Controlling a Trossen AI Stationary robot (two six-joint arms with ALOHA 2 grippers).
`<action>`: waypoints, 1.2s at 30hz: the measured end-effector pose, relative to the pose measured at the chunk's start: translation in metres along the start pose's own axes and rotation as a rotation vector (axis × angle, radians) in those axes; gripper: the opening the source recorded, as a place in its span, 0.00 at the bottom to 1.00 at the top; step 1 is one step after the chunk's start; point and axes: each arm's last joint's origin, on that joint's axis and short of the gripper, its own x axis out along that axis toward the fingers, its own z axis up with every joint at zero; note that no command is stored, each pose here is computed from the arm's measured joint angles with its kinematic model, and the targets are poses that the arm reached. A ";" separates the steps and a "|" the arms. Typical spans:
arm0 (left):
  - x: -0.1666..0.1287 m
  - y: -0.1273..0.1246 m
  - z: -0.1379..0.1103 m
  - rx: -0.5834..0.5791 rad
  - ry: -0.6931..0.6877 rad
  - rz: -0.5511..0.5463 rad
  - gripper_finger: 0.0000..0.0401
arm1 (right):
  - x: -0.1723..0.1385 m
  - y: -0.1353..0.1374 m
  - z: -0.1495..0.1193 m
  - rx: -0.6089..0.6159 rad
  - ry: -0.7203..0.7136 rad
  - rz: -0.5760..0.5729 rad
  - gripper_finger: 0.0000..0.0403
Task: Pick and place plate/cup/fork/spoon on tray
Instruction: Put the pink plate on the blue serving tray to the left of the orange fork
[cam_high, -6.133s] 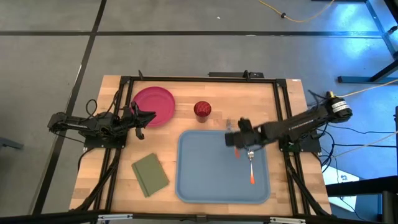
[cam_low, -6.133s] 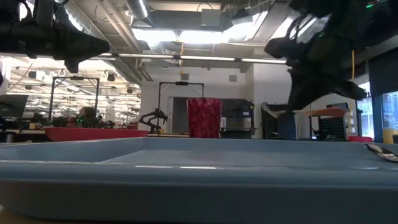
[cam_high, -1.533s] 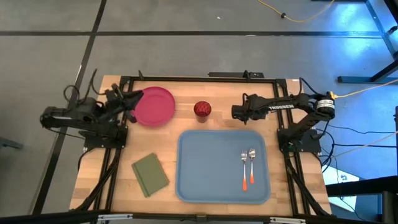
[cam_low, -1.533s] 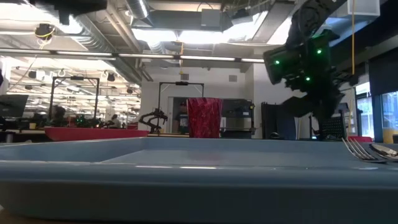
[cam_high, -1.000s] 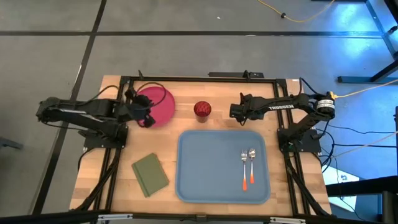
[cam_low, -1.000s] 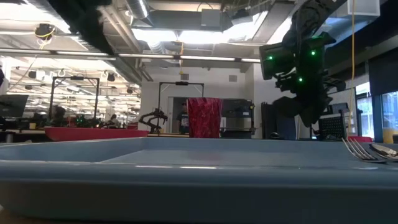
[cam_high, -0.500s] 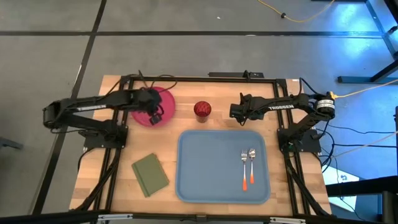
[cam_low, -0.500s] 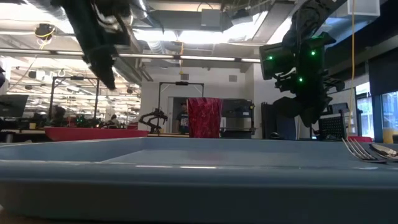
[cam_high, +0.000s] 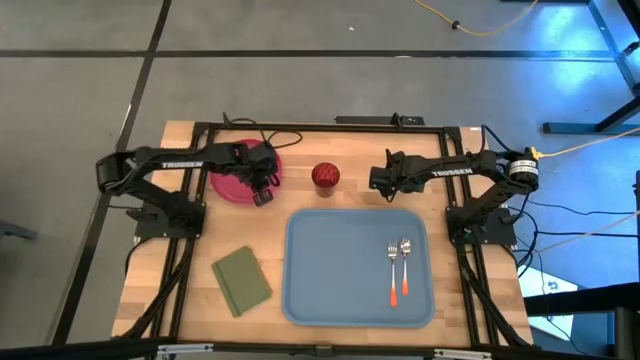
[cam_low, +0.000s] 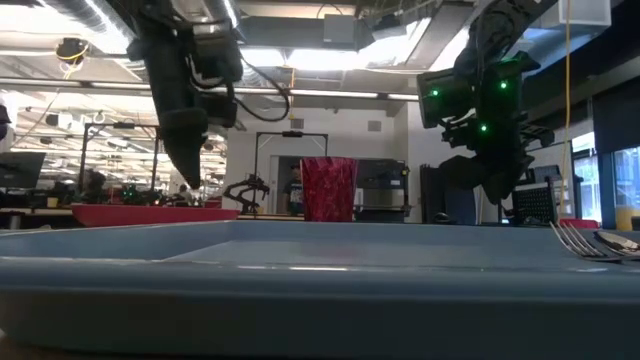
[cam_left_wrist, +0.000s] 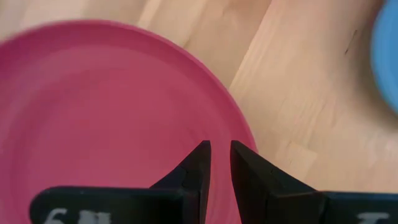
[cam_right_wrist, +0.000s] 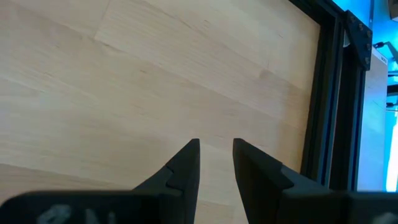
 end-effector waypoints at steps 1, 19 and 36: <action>0.003 0.000 0.000 -0.002 0.013 -0.001 0.14 | 0.000 0.000 0.000 -0.001 0.000 0.000 0.25; 0.015 -0.001 0.007 0.010 -0.010 0.005 0.14 | 0.000 0.000 0.000 -0.002 0.000 0.000 0.25; 0.015 0.001 0.007 0.031 -0.013 0.057 0.21 | 0.000 0.000 0.000 -0.002 0.000 0.000 0.25</action>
